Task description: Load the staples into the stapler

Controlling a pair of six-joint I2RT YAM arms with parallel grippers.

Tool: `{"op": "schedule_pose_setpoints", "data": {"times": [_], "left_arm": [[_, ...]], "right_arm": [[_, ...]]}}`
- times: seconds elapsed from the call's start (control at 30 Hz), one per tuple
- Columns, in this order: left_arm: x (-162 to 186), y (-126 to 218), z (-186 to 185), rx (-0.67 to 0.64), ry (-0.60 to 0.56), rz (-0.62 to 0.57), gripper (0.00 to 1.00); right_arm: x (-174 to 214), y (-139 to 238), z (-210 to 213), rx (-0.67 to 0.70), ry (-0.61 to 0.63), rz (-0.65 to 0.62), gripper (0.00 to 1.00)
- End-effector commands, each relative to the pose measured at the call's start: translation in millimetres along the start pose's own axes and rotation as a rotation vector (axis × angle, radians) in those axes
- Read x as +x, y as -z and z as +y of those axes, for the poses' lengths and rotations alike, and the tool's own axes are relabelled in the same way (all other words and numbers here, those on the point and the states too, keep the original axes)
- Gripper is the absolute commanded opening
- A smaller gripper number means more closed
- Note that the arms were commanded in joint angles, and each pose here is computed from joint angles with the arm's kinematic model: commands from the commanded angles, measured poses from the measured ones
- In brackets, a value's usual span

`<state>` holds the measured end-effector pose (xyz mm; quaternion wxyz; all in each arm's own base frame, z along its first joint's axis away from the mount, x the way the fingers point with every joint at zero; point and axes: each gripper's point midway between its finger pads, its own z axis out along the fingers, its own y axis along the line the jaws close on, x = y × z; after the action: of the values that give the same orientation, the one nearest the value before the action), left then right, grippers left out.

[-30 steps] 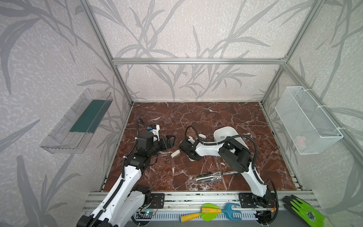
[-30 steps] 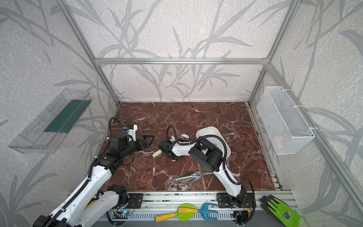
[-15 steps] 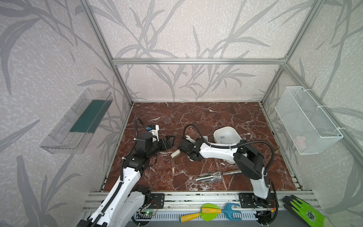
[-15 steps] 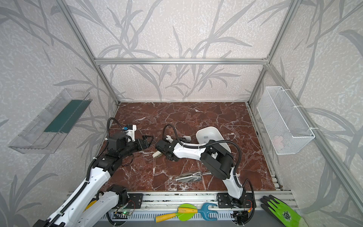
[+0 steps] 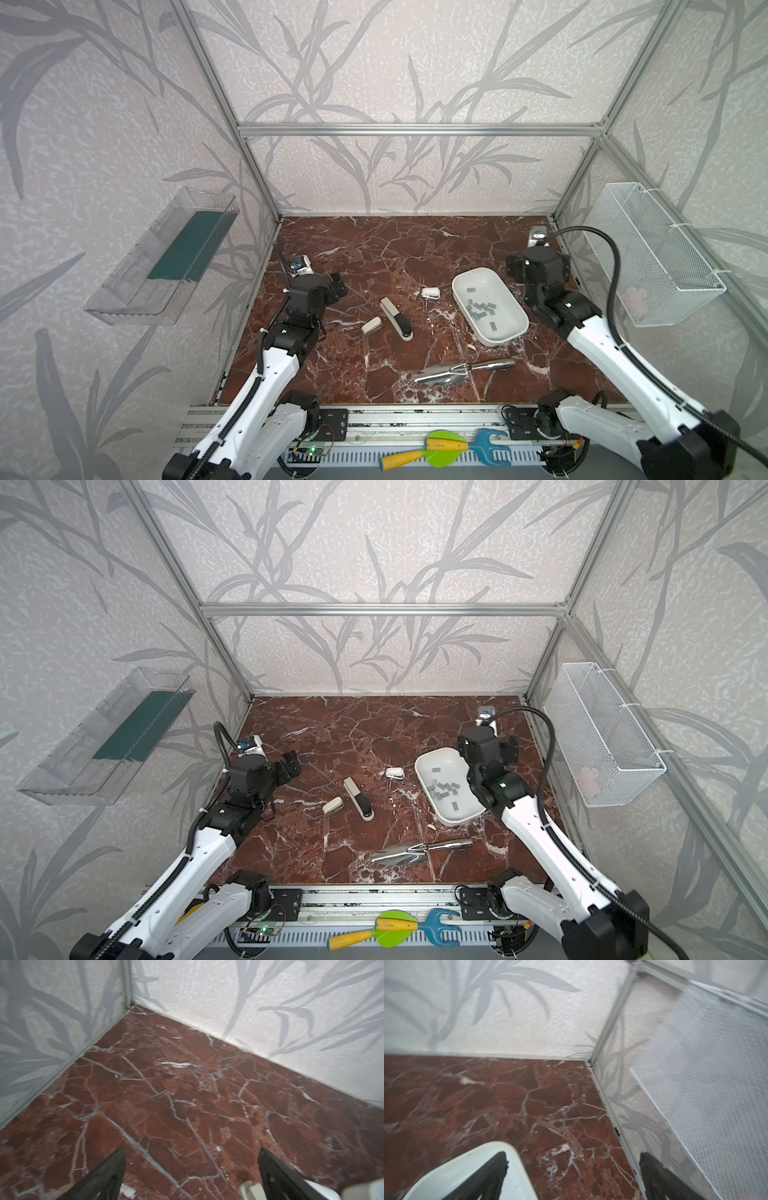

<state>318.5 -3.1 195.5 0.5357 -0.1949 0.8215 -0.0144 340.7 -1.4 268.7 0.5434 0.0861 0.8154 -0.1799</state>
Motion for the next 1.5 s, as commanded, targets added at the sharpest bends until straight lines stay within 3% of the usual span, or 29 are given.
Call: {"op": "schedule_pose_setpoints", "data": {"times": [0.0, 0.1, 0.27, 0.4, 0.63, 0.7, 0.9, 1.13, 1.33, 1.43, 1.47], "left_arm": [[-19.0, -6.8, 35.0, -0.206, -0.048, -0.162, 0.99], [-18.7, -14.4, 48.8, -0.288, -0.121, -0.221, 1.00], [-9.9, -24.9, 65.1, -0.354, -0.126, -0.291, 1.00], [0.9, -39.3, 75.0, -0.395, -0.142, -0.278, 1.00], [19.6, -72.6, 76.3, -0.442, -0.239, -0.184, 1.00], [20.4, -72.4, 76.7, -0.441, -0.227, -0.176, 1.00], [21.8, -74.8, 72.2, -0.406, -0.230, -0.166, 1.00], [23.5, -69.7, 70.6, -0.373, -0.219, -0.183, 1.00], [26.5, -70.9, 62.0, -0.310, -0.234, -0.178, 1.00], [27.6, -74.3, 57.6, -0.290, -0.248, -0.164, 1.00], [27.7, -76.1, 56.2, -0.286, -0.264, -0.158, 1.00]], "right_arm": [[37.4, -39.7, -6.2, 0.026, -0.154, 0.110, 0.99], [65.2, -72.4, -10.0, 0.073, -0.161, 0.168, 0.99], [104.1, -110.4, -16.5, 0.178, -0.157, 0.180, 0.99], [122.5, -128.9, -28.1, 0.203, -0.205, 0.258, 0.99], [165.0, -150.1, -7.6, 0.079, -0.179, 0.368, 0.99], [163.7, -144.6, 6.9, -0.025, -0.161, 0.418, 0.99], [159.4, -137.2, 20.3, -0.131, -0.162, 0.352, 0.99], [155.7, -118.2, 80.1, -0.507, -0.099, 0.363, 0.99], [130.0, -103.0, 88.8, -0.537, 0.024, 0.108, 0.99], [127.9, -101.6, 87.5, -0.528, 0.003, -0.026, 0.99], [134.2, -100.8, 87.7, -0.531, 0.016, 0.033, 0.99]]}}
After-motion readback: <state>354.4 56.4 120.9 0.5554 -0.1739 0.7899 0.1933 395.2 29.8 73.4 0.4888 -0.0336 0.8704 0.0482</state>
